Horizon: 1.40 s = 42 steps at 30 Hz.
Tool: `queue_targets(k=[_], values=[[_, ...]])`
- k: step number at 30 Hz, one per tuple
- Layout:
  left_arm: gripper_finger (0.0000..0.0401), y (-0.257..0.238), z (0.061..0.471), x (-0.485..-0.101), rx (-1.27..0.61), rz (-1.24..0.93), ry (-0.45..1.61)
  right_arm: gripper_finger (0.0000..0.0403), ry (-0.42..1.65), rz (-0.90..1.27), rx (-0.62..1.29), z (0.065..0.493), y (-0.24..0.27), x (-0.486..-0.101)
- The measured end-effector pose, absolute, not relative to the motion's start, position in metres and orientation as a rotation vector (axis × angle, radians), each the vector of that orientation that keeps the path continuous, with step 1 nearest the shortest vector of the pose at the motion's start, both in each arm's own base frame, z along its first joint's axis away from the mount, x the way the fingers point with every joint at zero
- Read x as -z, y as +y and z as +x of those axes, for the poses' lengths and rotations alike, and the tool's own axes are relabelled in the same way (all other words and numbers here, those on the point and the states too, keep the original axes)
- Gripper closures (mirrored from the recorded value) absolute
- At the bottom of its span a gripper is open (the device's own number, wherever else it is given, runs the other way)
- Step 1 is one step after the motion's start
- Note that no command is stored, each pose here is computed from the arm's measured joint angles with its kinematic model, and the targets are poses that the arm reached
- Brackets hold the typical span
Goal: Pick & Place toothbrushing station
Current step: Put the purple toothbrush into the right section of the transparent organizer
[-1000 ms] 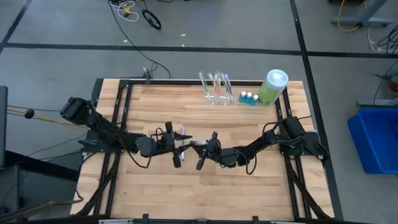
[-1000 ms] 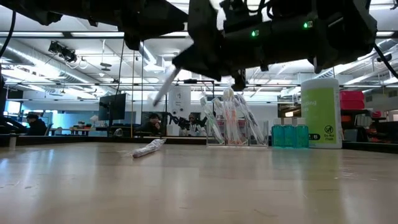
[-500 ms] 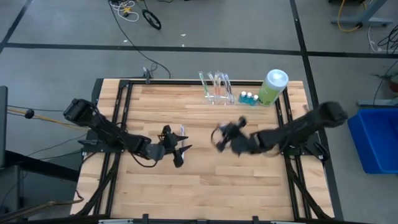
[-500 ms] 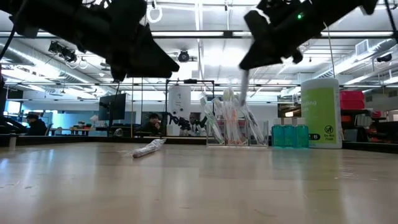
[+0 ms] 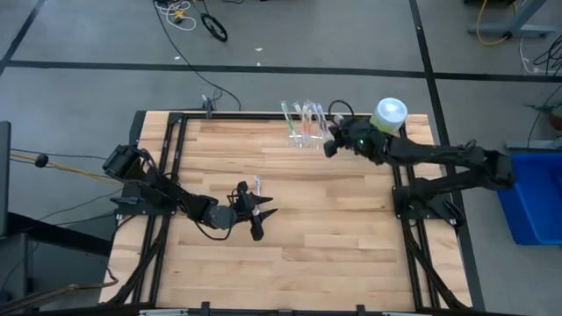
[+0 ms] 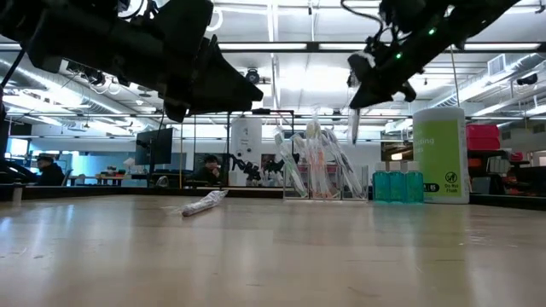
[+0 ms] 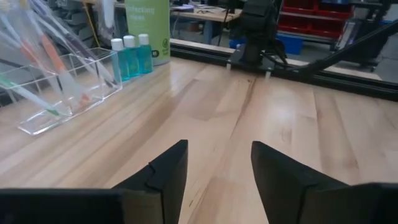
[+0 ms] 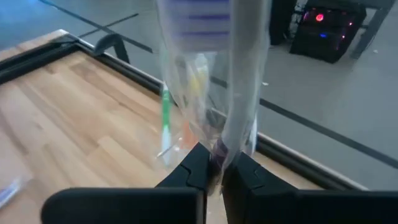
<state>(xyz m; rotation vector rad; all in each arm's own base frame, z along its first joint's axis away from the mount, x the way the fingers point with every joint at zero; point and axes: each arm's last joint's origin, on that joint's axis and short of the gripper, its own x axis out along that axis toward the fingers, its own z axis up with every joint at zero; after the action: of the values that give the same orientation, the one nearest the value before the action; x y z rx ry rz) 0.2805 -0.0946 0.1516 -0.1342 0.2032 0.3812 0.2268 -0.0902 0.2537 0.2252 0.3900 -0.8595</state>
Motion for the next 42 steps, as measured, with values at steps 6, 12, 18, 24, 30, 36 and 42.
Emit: queue_targets(k=[6,12,18,24,30,36,42], values=[[0.0228,-0.095,0.280,-0.152,-0.381,-0.134,0.204,0.0383,0.450,0.232,0.855,0.240,-0.123,-0.244],[0.0225,-0.095,0.280,-0.151,-0.377,-0.140,0.204,0.0366,0.556,0.273,0.859,0.255,-0.143,-0.224],[0.0225,-0.095,0.281,-0.151,-0.360,-0.144,0.208,0.0383,0.635,0.296,0.843,0.267,-0.152,-0.206],[0.0225,-0.095,0.281,-0.151,-0.360,-0.144,0.208,0.0354,0.654,0.324,0.848,0.271,-0.154,-0.197],[0.0225,-0.095,0.281,-0.151,-0.360,-0.148,0.208,0.0374,0.676,0.347,0.848,0.269,-0.155,-0.195],[0.0225,-0.095,0.281,-0.151,-0.360,-0.149,0.207,0.0370,0.676,0.350,0.848,0.269,-0.155,-0.195],[0.0225,-0.095,0.281,-0.151,-0.357,-0.153,0.208,0.0331,0.673,0.356,0.850,0.269,-0.155,-0.195]])
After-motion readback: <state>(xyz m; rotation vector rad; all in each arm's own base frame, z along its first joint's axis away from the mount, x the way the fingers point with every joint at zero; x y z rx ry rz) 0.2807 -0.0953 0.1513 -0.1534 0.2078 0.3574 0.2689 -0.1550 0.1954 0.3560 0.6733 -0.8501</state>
